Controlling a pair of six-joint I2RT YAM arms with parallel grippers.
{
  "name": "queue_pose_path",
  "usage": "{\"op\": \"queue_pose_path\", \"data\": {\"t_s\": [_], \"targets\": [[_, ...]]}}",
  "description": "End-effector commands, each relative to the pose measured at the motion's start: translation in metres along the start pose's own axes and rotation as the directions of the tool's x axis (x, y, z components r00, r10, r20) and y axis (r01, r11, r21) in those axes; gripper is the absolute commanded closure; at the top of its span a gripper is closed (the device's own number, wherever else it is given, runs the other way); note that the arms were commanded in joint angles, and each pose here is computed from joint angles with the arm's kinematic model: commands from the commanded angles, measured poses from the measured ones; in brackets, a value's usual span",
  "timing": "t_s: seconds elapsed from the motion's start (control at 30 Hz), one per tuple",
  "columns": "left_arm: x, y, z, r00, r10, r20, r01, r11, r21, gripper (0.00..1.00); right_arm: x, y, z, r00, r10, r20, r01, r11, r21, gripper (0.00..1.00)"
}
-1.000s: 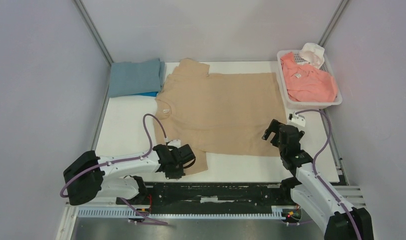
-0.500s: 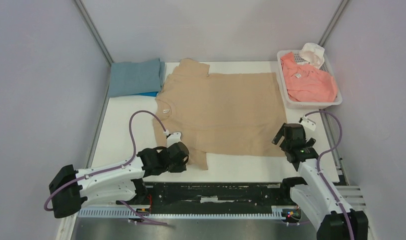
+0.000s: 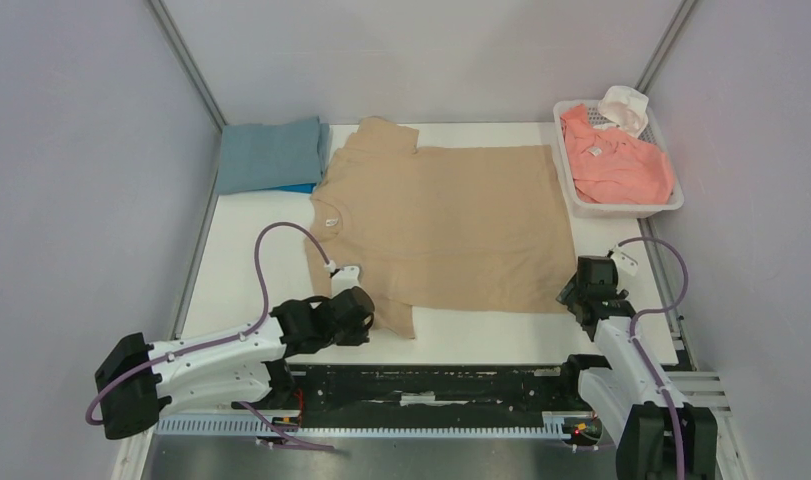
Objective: Fold and stack the t-shirts
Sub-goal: Grab the side of the flattened tshirt closest away from the robot with both arms
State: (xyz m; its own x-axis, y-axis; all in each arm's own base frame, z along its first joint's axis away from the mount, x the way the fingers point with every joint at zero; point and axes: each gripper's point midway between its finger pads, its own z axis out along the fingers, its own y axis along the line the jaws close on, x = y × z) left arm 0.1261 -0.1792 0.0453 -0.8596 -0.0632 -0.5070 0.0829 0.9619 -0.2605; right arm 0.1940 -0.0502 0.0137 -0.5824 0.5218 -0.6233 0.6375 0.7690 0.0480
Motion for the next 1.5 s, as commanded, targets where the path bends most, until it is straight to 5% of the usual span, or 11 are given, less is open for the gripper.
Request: {"op": "queue_pose_path", "data": {"t_s": [0.0,0.27,0.4,0.6,0.73,1.03,1.17,1.47], "targets": [[-0.010,0.002,-0.001,0.999,0.003,0.053,-0.002,1.000,-0.004,0.98,0.024,0.001,0.006,0.998,0.009,-0.061,-0.011,0.999,-0.030,0.43],[0.002,0.007,-0.015,1.000,-0.011,-0.007,0.011,1.000,0.013,0.98,0.031,0.007,0.003,0.997,-0.008,-0.078,0.001,0.997,-0.083,0.82],[0.026,0.007,-0.026,0.991,-0.025,-0.129,0.031,0.998,0.045,0.98,0.029,0.004,-0.001,0.998,-0.027,-0.064,0.021,0.996,-0.087,1.00],[0.070,0.008,-0.047,0.933,-0.095,-0.346,0.126,0.990,0.068,0.98,0.018,0.009,-0.016,0.998,0.056,-0.014,-0.058,0.990,-0.129,1.00],[0.077,0.007,-0.063,0.915,-0.122,-0.385,0.173,0.980,0.101,0.98,0.011,0.003,-0.024,0.995,0.091,0.026,-0.088,0.988,-0.123,1.00],[0.029,-0.048,-0.054,0.975,-0.051,-0.217,0.119,0.942,0.314,0.98,-0.004,0.025,-0.030,0.997,0.052,0.053,-0.039,0.974,-0.224,1.00],[-0.020,-0.063,-0.046,0.998,0.005,-0.064,0.012,0.965,0.263,0.98,-0.014,0.040,-0.030,0.999,0.013,0.031,-0.004,0.966,-0.260,1.00],[-0.130,-0.058,-0.025,0.982,-0.175,0.066,0.151,0.952,0.267,0.98,-0.054,0.079,-0.030,0.999,0.021,0.031,-0.010,0.944,-0.330,1.00]]}}
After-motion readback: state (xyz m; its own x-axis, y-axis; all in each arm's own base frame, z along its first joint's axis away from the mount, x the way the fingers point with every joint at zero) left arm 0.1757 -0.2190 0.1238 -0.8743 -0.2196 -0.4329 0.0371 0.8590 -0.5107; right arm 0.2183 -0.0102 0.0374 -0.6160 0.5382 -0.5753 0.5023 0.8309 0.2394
